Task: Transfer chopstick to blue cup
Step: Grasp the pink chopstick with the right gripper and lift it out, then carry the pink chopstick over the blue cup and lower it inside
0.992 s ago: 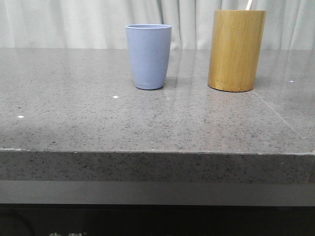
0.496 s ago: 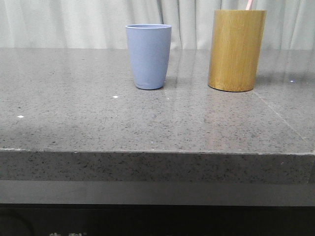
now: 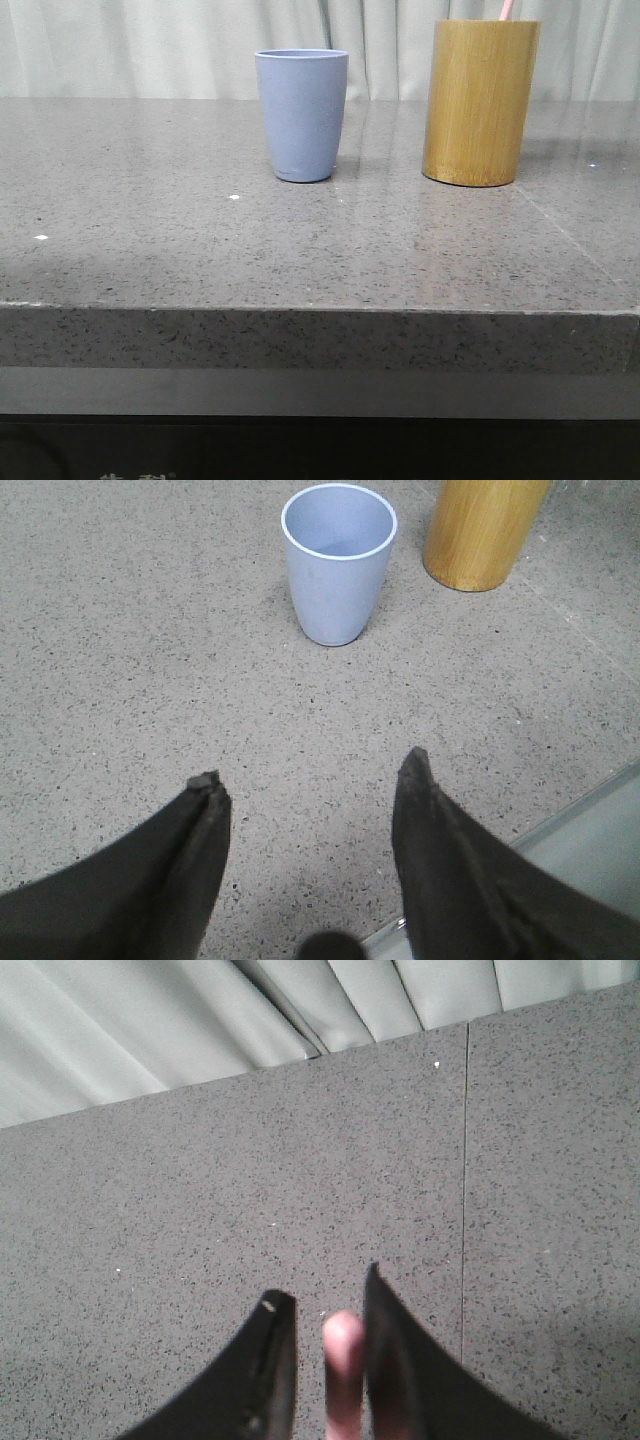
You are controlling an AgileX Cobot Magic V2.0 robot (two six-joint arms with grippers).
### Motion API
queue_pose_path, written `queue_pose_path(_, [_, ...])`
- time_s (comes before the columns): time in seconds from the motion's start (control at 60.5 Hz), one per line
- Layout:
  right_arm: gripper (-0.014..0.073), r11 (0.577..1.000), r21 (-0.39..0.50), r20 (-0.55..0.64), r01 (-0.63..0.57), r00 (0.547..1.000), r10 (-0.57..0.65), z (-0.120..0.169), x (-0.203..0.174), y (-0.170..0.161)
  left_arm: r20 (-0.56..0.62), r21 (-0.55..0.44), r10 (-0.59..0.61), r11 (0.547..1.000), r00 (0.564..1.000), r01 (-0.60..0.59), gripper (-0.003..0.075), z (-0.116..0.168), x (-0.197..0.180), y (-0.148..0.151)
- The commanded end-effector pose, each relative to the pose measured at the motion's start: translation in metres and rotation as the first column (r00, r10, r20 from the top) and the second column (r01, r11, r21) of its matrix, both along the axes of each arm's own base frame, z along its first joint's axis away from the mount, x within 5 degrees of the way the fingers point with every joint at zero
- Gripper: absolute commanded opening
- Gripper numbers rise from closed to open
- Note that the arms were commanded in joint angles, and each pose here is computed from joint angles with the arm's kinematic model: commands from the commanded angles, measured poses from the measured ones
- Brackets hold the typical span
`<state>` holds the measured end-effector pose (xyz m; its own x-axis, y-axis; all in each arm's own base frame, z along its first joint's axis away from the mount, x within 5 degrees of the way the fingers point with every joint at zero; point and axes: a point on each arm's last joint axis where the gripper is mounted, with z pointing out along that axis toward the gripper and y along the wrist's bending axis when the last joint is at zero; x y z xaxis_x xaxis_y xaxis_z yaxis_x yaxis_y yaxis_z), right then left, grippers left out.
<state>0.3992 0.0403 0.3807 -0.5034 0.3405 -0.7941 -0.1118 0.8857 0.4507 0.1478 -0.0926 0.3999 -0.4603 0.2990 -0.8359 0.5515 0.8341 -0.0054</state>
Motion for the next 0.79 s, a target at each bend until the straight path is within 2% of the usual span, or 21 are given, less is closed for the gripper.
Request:
queue_pose_path(0.0, [0.0095, 0.999, 0.025, 0.123, 0.019, 0.992, -0.022, 0.035, -0.011, -0.001, 0.078, -0.068, 0.005, 0.998, 0.997, 0.000, 0.0365, 0.014, 0.000, -0.001])
queue_pose_path(0.132, [0.0020, 1.000, 0.021, 0.127, 0.019, 0.992, -0.021, 0.035, -0.011, -0.001, 0.078, -0.068, 0.005, 0.998, 0.997, 0.000, 0.0365, 0.014, 0.000, -0.001])
queue_pose_path(0.231, [-0.0019, 1.000, -0.017, 0.152, 0.007, 0.988, -0.005, 0.040, -0.014, -0.001, 0.078, -0.068, 0.005, 0.998, 0.997, 0.000, 0.0365, 0.014, 0.000, -0.001])
queue_pose_path(0.43, [-0.0061, 0.996, -0.084, 0.259, 0.010, 0.966, 0.012, 0.066, -0.033, -0.003, 0.078, -0.068, 0.005, 0.998, 0.997, 0.000, 0.0365, 0.014, 0.000, -0.001])
queue_pose_path(0.628, [-0.0061, 0.996, -0.091, 0.362, -0.004, 0.931, 0.037, 0.110, -0.060, -0.002, 0.078, -0.068, 0.005, 0.998, 0.997, 0.000, 0.0365, 0.014, 0.000, -0.001])
queue_pose_path(0.777, [-0.0061, 0.994, -0.108, 0.466, -0.022, 0.882, 0.070, 0.154, -0.091, -0.001, 0.078, -0.068, 0.005, 0.998, 0.997, 0.000, 0.0365, 0.014, 0.000, -0.001])
